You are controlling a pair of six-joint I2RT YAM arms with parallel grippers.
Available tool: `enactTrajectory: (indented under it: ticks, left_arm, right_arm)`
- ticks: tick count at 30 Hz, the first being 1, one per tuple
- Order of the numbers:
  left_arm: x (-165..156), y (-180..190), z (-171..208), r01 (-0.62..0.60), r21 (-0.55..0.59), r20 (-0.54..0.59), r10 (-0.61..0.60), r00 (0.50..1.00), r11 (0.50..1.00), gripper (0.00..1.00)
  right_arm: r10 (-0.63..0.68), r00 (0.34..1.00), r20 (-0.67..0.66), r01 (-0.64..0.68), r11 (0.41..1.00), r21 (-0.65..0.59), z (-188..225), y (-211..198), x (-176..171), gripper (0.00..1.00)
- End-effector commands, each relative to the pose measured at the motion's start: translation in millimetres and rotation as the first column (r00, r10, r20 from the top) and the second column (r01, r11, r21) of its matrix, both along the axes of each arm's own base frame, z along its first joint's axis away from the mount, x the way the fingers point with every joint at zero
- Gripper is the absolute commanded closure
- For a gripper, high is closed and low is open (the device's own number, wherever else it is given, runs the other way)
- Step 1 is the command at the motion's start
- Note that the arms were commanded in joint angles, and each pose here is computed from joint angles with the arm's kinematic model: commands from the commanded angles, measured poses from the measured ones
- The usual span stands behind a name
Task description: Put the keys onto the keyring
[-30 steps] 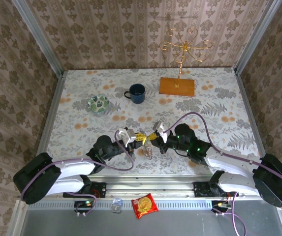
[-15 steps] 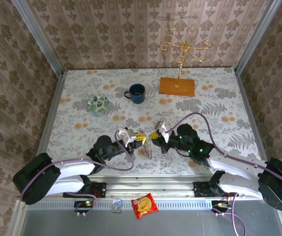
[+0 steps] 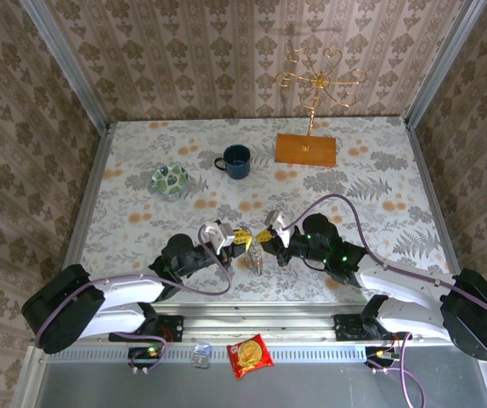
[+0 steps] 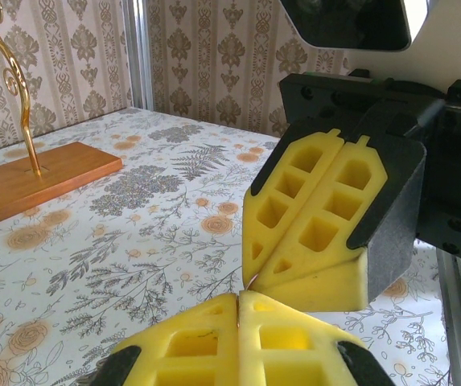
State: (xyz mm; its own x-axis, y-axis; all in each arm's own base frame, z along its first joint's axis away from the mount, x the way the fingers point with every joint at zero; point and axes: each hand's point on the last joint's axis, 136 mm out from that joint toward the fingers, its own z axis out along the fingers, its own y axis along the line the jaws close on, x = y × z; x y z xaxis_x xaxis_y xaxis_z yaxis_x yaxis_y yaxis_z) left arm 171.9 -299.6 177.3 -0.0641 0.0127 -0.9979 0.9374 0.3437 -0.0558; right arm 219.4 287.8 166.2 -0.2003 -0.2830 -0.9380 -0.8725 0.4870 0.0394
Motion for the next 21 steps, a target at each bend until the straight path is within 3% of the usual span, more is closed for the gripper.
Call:
enactTrajectory:
  ticks: [1,21]
  left_arm:
    - [-2.2,-3.0,20.9,0.013,-0.050,0.053,-0.010,0.999,0.999,1.00]
    - [-2.0,-3.9,21.5,0.012,-0.050,0.058,-0.010,0.998,0.999,1.00]
  right_arm:
    - [0.021,0.999,0.048,-0.022,0.999,0.033,18.5,7.7,3.9,1.00]
    - [0.040,0.998,0.047,-0.042,0.998,0.050,21.4,11.6,1.6,1.00]
